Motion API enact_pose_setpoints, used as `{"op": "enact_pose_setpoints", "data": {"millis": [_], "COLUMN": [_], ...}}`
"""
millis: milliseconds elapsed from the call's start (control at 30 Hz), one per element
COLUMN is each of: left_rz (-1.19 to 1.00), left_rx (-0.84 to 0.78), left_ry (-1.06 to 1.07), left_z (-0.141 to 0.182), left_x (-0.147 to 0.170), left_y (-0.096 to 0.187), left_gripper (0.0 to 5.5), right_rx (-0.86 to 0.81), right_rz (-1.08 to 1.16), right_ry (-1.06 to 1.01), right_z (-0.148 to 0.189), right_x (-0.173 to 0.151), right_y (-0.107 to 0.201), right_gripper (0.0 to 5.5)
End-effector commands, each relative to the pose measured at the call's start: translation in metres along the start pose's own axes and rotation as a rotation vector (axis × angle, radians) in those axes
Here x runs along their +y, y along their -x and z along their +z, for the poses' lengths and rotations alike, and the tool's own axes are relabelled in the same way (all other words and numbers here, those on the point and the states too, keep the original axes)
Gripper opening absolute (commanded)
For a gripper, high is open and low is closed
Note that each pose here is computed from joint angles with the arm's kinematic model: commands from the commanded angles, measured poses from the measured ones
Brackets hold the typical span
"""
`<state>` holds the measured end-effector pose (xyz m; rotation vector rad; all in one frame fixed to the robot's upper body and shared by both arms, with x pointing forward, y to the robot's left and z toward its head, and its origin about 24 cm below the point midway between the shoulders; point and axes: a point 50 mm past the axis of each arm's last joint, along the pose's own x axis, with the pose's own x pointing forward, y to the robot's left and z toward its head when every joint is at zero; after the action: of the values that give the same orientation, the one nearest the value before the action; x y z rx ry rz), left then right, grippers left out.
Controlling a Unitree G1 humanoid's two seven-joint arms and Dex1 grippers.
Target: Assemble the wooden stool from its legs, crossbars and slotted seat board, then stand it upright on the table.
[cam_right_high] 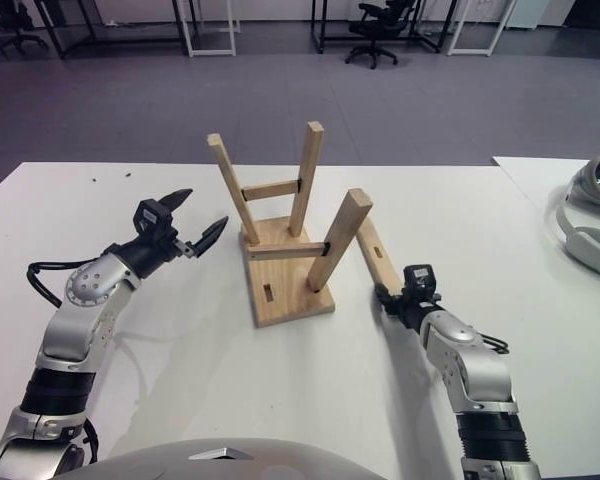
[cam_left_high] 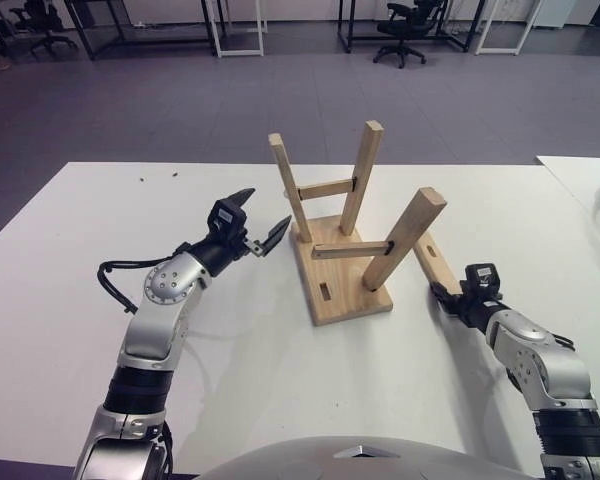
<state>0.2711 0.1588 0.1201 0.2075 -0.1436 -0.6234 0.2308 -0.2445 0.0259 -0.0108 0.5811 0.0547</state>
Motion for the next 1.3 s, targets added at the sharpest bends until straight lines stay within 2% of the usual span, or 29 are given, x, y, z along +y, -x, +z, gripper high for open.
{"op": "enact_pose_setpoints", "data": {"millis": [33,100,233,300,333,367,433,533,600,700,1033,1300], "left_rz": [0.003,-0.004,-0.039,-0.074,-0.109,-0.160,-0.254,-0.365,-0.409,-0.448,-0.432,-0.475], "left_rx": [-0.051,-0.086,-0.237,-0.377,-0.435,-0.492,-0.555,-0.584,-0.594,-0.634,-0.658,-0.579], "left_ry": [-0.026,-0.019,0.106,0.306,0.418,0.535,0.718,0.877,0.908,0.918,0.899,0.967], "left_z": [0.015,0.024,0.060,0.094,0.111,0.129,0.154,0.179,0.192,0.206,0.207,0.194], "left_x": [0.005,0.006,0.009,0.014,0.016,0.018,0.019,0.017,0.016,0.016,0.025,0.025], "left_y": [-0.008,-0.012,-0.028,-0.039,-0.045,-0.052,-0.065,-0.082,-0.089,-0.089,-0.082,-0.082], "left_gripper": [4.45,4.45,4.45,4.45,4.45,4.45,4.45,4.45,4.45,4.45,2.68,1.27], "right_rx": [0.110,0.076,-0.223,-0.547,-0.718,-0.871,-1.057,-1.197,-1.242,-1.222,-1.202,-1.227], "right_rz": [-0.041,-0.025,-0.121,-0.250,-0.241,-0.192,-0.040,0.203,0.319,0.408,0.473,0.475], "right_ry": [0.054,0.056,0.063,0.158,0.224,0.327,0.472,0.597,0.640,0.712,0.659,0.632], "right_z": [-0.021,-0.016,0.033,0.096,0.131,0.162,0.197,0.215,0.220,0.213,0.206,0.209], "right_x": [-0.003,0.000,-0.013,-0.030,-0.026,-0.013,0.019,0.066,0.087,0.102,0.104,0.104], "right_y": [-0.006,-0.009,-0.010,0.011,0.027,0.044,0.066,0.087,0.097,0.097,0.093,0.099], "right_gripper": [2.55,2.19,2.08,2.08,2.08,2.08,2.08,2.08,2.08,2.08,2.08,2.08]}}
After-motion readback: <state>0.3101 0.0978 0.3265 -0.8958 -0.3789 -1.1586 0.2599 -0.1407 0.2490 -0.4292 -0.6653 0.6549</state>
